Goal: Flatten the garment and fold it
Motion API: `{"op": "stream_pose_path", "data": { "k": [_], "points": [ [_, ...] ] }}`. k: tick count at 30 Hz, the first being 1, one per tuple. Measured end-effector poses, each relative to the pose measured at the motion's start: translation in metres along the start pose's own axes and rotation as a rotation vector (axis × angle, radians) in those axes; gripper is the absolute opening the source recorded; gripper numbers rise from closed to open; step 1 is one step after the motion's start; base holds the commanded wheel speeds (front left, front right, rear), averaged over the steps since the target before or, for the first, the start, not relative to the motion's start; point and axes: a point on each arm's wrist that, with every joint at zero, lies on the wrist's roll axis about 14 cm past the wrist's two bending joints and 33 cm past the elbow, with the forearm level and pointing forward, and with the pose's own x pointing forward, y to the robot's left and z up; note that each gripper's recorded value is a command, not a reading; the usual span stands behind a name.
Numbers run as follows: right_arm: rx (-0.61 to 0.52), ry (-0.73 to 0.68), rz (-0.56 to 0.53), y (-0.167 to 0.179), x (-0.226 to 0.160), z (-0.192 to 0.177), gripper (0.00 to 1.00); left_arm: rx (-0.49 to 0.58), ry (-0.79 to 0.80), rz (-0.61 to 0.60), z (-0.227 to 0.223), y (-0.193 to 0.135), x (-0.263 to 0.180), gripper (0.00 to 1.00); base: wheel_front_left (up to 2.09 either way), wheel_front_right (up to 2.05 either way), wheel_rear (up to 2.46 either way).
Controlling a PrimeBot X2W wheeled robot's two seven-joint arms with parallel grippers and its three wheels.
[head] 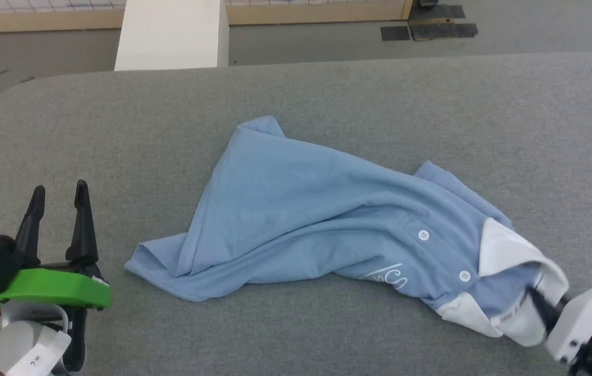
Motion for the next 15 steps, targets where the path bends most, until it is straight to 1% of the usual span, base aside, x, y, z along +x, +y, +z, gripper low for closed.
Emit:
{"op": "stream_pose_path", "data": {
  "k": [1,2,3,6,9,12,15],
  "points": [
    [0.004,-0.059,0.006,0.001,-0.002,0.012,1.0,0.0,-0.001,-0.001,0.001,0.0,-0.001,1.0,0.0,0.0,0.0],
    [0.004,-0.177,0.011,0.003,-0.009,0.037,1.0,0.001,-0.004,-0.001,0.003,-0.001,-0.001,1.0,0.0,0.0,0.0],
    [0.006,-0.262,0.012,0.003,-0.014,0.057,1.0,0.002,-0.005,0.0,0.004,-0.002,-0.001,1.0,0.0,0.0,0.0],
    [0.005,-0.427,0.006,0.002,-0.029,0.094,1.0,0.002,-0.01,-0.004,0.007,-0.003,-0.004,1.0,0.0,0.0,0.0],
    [0.002,-0.51,0.007,0.004,-0.036,0.115,1.0,0.004,-0.015,0.002,0.009,-0.002,-0.006,1.0,0.0,0.0,0.0],
    [-0.012,-0.561,0.009,0.01,-0.037,0.134,1.0,0.004,-0.012,0.003,0.007,-0.002,-0.006,1.0,0.0,0.0,0.0],
    [-0.08,-0.525,0.024,0.03,-0.025,0.143,1.0,0.003,-0.003,0.006,0.003,-0.001,-0.005,1.0,0.0,0.0,0.0]
  ]
}}
